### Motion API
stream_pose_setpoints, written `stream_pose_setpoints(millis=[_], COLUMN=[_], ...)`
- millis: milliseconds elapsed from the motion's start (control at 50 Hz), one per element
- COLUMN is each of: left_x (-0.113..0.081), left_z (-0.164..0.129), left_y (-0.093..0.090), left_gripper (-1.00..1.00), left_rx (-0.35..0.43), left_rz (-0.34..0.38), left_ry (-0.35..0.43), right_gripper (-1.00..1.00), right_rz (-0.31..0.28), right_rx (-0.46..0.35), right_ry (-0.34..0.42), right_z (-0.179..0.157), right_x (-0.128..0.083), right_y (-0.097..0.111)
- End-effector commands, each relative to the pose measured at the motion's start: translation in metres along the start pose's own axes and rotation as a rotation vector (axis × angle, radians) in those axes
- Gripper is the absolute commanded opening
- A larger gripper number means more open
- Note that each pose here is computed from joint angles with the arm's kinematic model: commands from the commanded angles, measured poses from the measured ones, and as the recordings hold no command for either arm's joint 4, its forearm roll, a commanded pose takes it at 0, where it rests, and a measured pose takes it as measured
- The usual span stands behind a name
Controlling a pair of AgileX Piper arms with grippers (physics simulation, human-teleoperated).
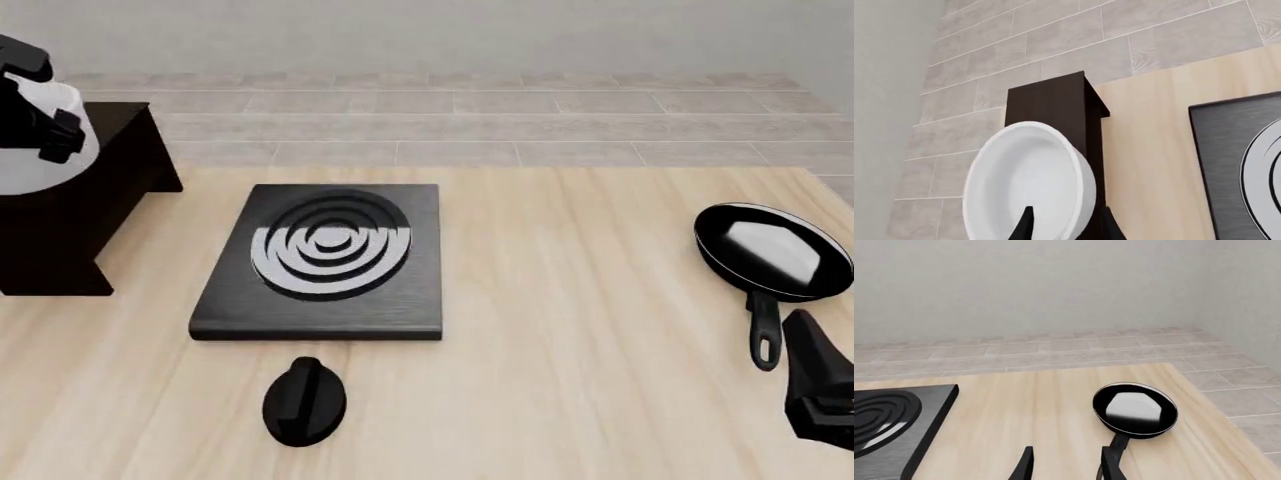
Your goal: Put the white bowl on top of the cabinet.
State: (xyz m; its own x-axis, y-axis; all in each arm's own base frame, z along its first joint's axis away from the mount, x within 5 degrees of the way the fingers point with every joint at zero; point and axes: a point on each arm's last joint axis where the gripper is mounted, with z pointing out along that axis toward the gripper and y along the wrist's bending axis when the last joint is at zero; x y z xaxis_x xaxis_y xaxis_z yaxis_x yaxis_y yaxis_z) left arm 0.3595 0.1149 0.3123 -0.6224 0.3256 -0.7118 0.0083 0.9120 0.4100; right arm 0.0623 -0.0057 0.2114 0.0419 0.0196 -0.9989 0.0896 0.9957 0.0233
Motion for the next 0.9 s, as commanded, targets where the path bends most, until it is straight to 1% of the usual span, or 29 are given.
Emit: stream_pose_setpoints(millis=[20,100,180,300,320,360,480,500,560,640,700,760,780,820,900], left_x=[-0.012,-0.017,-0.022,-0.024,-0.024,-0.027,-0.028,-0.032,-0.034,-0.041,-0.04,-0.04,-0.041,-0.042,-0.039], left_z=[-0.014,-0.02,-0.027,-0.038,-0.041,-0.05,-0.067,-0.076,-0.087,-0.113,-0.131,-0.14,-0.153,-0.167,-0.188], left_y=[0.0,-0.001,-0.006,-0.01,-0.013,-0.016,-0.022,-0.02,-0.018,-0.019,-0.03,-0.032,-0.036,-0.039,-0.046], left_gripper=[1.0,1.0,1.0,1.0,1.0,1.0,1.0,1.0,1.0,1.0,1.0,1.0,1.0,1.0,1.0], left_rx=[-0.007,-0.007,0.002,0.009,0.015,0.019,0.026,0.021,0.011,0.011,0.038,0.044,0.052,0.063,0.083], left_rz=[0.028,0.035,0.039,0.044,0.05,0.037,0.042,0.032,0.029,-0.005,0.002,0.005,0.012,0.011,0.001], left_ry=[-0.035,-0.049,-0.066,-0.08,-0.082,-0.1,-0.124,-0.14,-0.159,-0.203,-0.229,-0.242,-0.267,-0.293,-0.333], right_gripper=[1.0,1.0,1.0,1.0,1.0,1.0,1.0,1.0,1.0,1.0,1.0,1.0,1.0,1.0,1.0], right_rz=[0.0,0.0,-0.001,-0.002,-0.003,-0.003,-0.003,-0.003,-0.002,-0.003,-0.003,-0.003,-0.003,-0.004,-0.004], right_rx=[-0.001,0.0,0.0,0.0,0.0,0.0,0.0,0.0,0.001,0.0,0.0,-0.001,0.0,-0.001,-0.001], right_ry=[0.001,0.0,0.0,0.0,0.0,0.0,0.001,0.0,0.0,0.0,0.0,0.0,0.0,0.0,0.0], right_z=[0.0,0.0,0.0,-0.001,-0.001,0.0,0.0,0.0,0.0,0.0,0.0,0.0,0.0,0.0,0.0], right_x=[0.0,0.0,0.0,0.0,0.0,0.0,0.0,0.0,0.0,0.0,0.0,0.0,0.0,0.0,0.0], right_y=[0.0,0.0,0.0,0.0,0.0,0.0,0.0,0.0,0.0,0.0,0.0,0.0,0.0,0.0,0.0])
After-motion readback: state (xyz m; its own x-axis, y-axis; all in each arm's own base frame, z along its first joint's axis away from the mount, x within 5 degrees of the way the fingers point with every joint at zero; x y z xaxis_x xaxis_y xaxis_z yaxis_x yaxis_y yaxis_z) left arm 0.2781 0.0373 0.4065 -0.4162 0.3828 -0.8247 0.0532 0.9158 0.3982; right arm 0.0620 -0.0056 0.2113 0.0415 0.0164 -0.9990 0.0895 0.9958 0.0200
